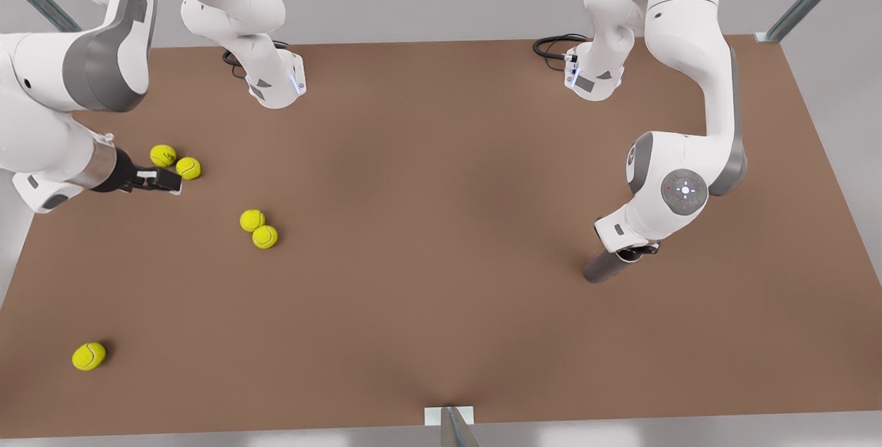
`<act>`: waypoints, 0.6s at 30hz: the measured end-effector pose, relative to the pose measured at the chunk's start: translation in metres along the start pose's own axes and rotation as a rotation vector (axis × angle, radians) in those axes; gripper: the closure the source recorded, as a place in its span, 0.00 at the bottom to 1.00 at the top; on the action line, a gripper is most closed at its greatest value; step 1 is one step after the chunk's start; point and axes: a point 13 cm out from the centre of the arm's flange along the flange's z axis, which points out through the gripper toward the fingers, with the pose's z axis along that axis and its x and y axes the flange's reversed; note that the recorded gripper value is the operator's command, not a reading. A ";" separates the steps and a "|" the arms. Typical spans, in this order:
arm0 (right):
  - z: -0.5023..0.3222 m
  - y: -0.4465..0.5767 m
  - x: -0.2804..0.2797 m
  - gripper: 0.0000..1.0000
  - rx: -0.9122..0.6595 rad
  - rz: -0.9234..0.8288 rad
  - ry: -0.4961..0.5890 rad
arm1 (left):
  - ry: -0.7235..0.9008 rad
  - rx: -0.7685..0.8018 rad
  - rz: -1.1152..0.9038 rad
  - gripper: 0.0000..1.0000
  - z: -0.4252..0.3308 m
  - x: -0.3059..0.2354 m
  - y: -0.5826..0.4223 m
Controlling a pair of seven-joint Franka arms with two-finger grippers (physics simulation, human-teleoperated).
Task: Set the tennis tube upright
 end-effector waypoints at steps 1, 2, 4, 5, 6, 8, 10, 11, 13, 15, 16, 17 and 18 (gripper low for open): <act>0.000 0.000 0.000 0.00 -0.001 -0.001 -0.002 | 0.000 0.000 -0.001 0.61 0.000 0.000 0.000; -0.001 0.000 0.000 0.00 -0.001 -0.002 -0.003 | -0.004 0.000 -0.003 0.36 -0.003 0.000 0.000; -0.002 -0.003 -0.001 0.00 -0.003 0.002 -0.007 | -0.019 0.000 -0.004 0.34 -0.017 -0.004 0.000; -0.003 -0.005 0.000 0.00 -0.004 0.004 -0.009 | -0.027 -0.002 -0.002 0.32 -0.026 -0.006 -0.001; -0.004 -0.006 0.000 0.00 -0.005 0.005 -0.010 | -0.033 -0.005 0.000 0.21 -0.035 -0.008 -0.002; -0.005 -0.009 0.004 0.00 -0.008 0.008 -0.012 | -0.055 -0.015 0.003 0.00 -0.058 -0.015 -0.003; -0.008 -0.011 0.010 0.00 -0.012 0.009 -0.014 | -0.090 -0.028 -0.002 0.00 -0.087 -0.022 0.002; -0.008 -0.011 0.012 0.00 -0.015 0.008 -0.013 | -0.102 -0.036 -0.019 0.00 -0.098 -0.021 0.012; -0.009 -0.012 0.015 0.00 -0.017 0.008 -0.014 | -0.129 -0.053 -0.062 0.00 -0.124 -0.018 0.035; -0.008 -0.011 0.015 0.00 -0.017 0.006 -0.014 | -0.167 -0.060 -0.081 0.00 -0.159 -0.017 0.038; -0.008 -0.010 0.015 0.00 -0.016 0.004 -0.014 | -0.181 -0.044 -0.088 0.00 -0.173 -0.011 0.039; -0.008 -0.010 0.015 0.00 -0.016 0.003 -0.014 | -0.196 -0.033 -0.087 0.00 -0.190 -0.003 0.040; -0.007 -0.009 0.014 0.00 -0.016 0.002 -0.013 | -0.208 -0.027 -0.081 0.00 -0.207 0.006 0.039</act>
